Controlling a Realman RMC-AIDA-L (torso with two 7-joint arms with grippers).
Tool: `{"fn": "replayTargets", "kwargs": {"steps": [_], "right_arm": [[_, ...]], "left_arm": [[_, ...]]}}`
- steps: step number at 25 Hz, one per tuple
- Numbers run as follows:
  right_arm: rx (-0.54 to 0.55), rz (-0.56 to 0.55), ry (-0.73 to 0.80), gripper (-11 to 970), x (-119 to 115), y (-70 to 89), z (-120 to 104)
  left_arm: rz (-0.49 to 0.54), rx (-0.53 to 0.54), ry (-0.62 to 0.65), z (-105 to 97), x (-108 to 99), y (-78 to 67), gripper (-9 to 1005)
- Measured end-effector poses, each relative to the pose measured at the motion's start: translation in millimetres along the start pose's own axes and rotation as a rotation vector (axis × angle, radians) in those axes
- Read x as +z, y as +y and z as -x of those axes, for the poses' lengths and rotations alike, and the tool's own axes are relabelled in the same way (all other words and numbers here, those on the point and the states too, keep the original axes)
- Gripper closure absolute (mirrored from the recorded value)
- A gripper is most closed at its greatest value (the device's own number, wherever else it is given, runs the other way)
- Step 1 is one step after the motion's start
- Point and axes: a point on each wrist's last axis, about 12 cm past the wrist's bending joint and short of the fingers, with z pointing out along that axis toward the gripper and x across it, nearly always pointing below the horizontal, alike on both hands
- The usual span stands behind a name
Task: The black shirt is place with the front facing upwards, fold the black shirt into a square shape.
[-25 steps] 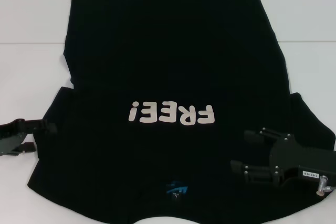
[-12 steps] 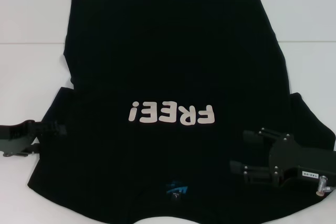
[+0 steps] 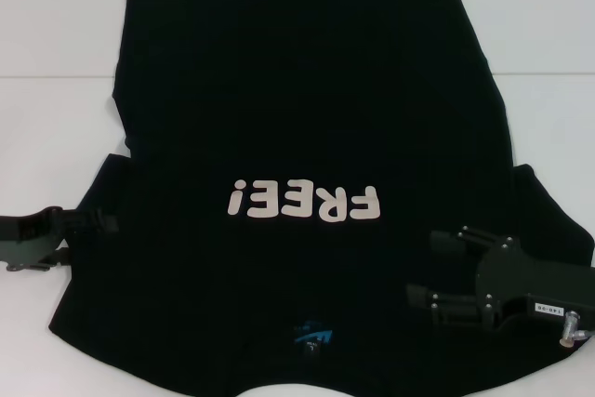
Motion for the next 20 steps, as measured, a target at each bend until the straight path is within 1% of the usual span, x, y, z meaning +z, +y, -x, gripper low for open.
{"fn": "replayTargets", "kwargs": {"steps": [5,9,20], "right_arm": [[0.0,0.001,-0.001,32,0.1,0.0,0.2],[-0.001,0.002,-0.001,32,0.4,-0.1,0.6],[-0.002,0.002,-0.001,32,0.5,-0.2,0.7]], "left_arm": [[-0.001,0.001,-0.001,0.3,0.9,-0.9,64],[-0.013,0.017,0.007,1.1,3.7,-5.3,63],[0.0,0.016,-0.012,2.7,4.7,-3.9,187]]}}
